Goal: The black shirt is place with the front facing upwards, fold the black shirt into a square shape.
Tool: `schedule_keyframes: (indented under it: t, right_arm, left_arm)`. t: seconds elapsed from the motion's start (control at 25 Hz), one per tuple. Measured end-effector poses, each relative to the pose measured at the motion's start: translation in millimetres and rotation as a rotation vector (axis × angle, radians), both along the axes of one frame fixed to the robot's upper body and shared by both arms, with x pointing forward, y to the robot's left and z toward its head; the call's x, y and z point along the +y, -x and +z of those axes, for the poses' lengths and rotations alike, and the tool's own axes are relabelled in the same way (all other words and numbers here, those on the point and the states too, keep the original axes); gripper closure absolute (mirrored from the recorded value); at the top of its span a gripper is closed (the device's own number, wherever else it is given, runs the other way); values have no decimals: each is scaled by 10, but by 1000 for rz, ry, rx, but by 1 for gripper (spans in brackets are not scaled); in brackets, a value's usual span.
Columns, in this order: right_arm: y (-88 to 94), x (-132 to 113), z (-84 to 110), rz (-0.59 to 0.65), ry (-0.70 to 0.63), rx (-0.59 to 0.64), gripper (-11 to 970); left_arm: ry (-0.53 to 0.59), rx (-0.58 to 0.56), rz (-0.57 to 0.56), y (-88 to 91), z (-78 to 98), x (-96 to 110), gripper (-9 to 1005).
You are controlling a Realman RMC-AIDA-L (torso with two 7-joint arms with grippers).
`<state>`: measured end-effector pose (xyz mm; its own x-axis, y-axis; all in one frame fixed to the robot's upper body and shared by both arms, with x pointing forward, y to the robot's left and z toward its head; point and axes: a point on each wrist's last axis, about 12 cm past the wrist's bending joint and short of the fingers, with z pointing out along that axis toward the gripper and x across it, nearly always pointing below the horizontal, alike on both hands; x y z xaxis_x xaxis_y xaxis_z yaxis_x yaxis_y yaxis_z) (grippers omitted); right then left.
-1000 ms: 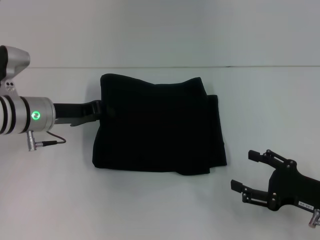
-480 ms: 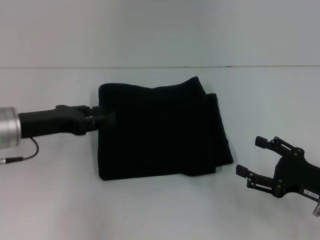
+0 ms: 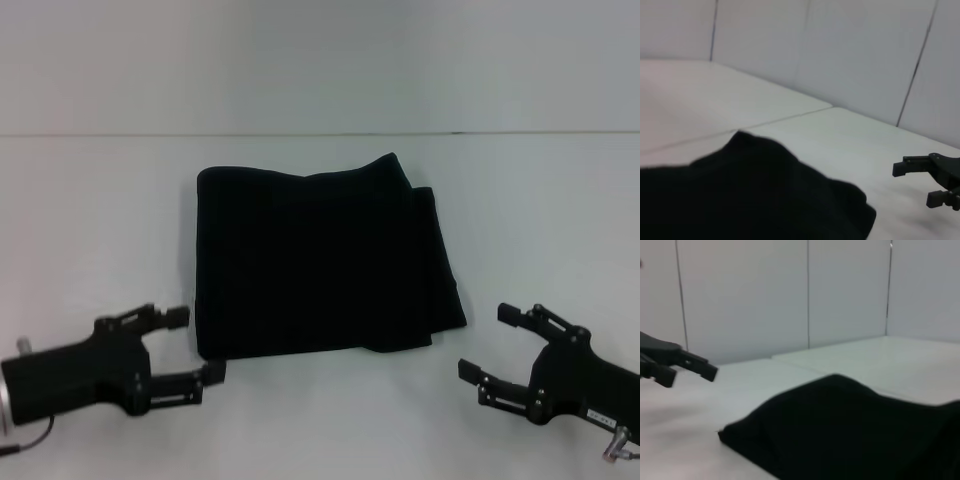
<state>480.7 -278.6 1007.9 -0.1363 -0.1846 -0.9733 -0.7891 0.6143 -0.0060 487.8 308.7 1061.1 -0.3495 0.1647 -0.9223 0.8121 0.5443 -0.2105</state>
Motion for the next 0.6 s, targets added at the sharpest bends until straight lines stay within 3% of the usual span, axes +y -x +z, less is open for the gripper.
schedule_keyframes:
  t: [0.2, 0.6]
  right_arm:
    - [7, -28, -47, -40, 16, 8, 19]
    - [-3, -41, -36, -48, 11, 3, 18]
  left_arm:
    - [6, 42, 44, 129, -160, 52, 58]
    - [-3, 39, 40, 132, -167, 63, 58]
